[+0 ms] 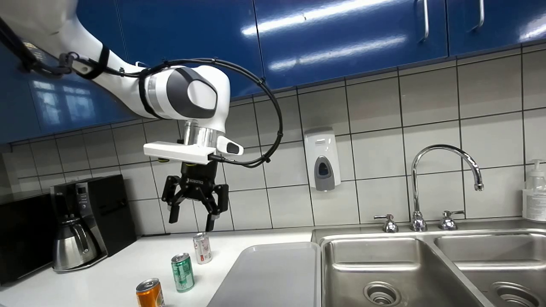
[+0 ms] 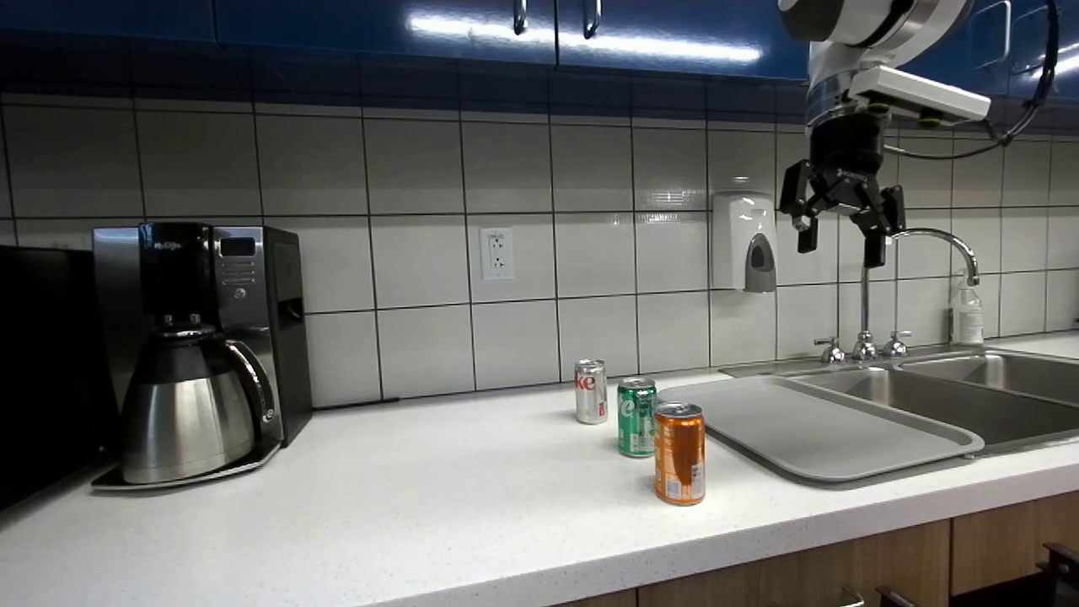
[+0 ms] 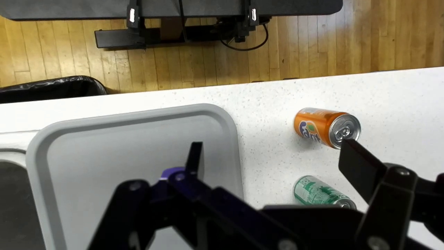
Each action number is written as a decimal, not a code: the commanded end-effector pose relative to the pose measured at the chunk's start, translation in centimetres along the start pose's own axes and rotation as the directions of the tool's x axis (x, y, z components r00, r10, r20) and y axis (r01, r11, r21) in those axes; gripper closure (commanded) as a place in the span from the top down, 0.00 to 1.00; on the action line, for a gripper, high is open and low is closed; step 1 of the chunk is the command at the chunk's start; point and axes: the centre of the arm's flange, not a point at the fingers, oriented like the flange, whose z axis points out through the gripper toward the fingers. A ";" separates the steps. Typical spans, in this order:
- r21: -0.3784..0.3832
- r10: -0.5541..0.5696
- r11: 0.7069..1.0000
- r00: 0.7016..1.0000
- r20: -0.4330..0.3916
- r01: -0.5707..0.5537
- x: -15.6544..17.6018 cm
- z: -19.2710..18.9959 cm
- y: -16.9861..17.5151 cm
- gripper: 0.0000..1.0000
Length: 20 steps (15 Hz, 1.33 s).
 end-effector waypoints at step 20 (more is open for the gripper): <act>-0.139 -0.367 0.925 0.925 -0.100 0.353 5.9 4.6 -1.9 1.00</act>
